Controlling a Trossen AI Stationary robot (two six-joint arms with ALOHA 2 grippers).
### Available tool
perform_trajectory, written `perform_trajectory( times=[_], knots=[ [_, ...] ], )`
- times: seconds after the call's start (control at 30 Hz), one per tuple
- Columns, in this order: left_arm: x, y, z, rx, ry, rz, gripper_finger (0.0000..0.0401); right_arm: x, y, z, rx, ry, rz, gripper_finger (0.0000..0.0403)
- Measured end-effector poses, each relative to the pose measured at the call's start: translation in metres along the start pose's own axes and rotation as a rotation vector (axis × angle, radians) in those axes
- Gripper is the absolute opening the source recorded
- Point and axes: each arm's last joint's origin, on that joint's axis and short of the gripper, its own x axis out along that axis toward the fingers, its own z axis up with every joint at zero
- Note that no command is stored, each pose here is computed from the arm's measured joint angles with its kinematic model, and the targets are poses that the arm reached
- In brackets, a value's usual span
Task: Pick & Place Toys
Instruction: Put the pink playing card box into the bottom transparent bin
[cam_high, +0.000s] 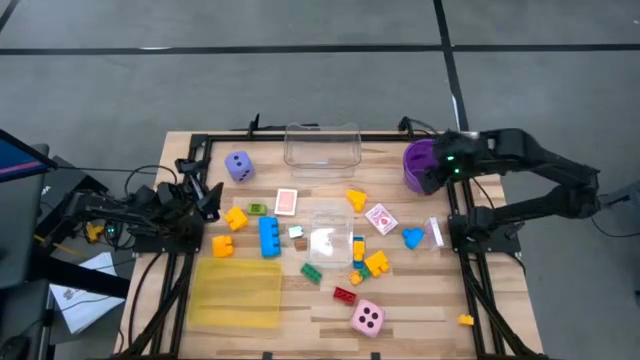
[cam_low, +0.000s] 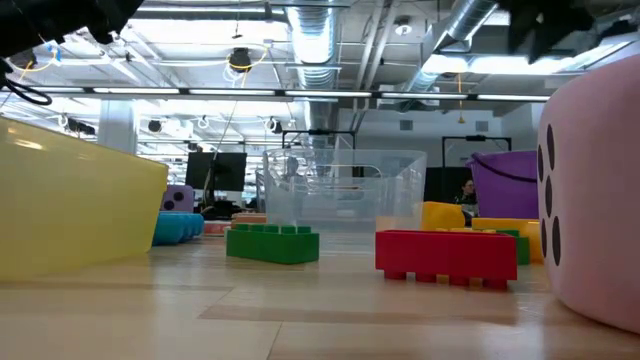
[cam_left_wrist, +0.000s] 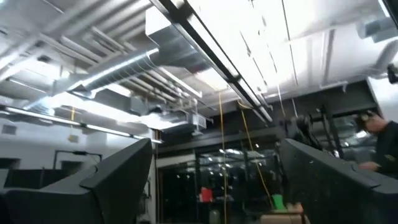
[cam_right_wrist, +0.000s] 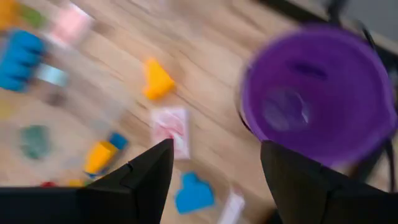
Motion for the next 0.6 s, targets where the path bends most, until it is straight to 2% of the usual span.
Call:
perform_trajectory(
  times=[0.13, 0.3, 0.4, 0.6],
  knots=[
    [0.0, 0.004, 0.005, -0.011, -0.052, 0.039, 0.0352, 0.022, -0.003, -0.015, 0.07, 0.117, -0.113, 0.0234],
    [0.001, 0.007, 0.004, 0.013, -0.049, 0.066, 0.0353, 0.047, -0.005, -0.045, 0.149, 0.211, -0.153, 0.0234],
    [0.003, 0.006, 0.001, 0.025, -0.03, 0.069, 0.0353, 0.055, -0.007, -0.063, 0.208, 0.213, -0.156, 0.0234],
    [0.006, 0.003, -0.006, 0.028, 0.005, 0.064, 0.0346, 0.073, -0.001, -0.094, 0.333, 0.197, -0.082, 0.0234]
  ],
)
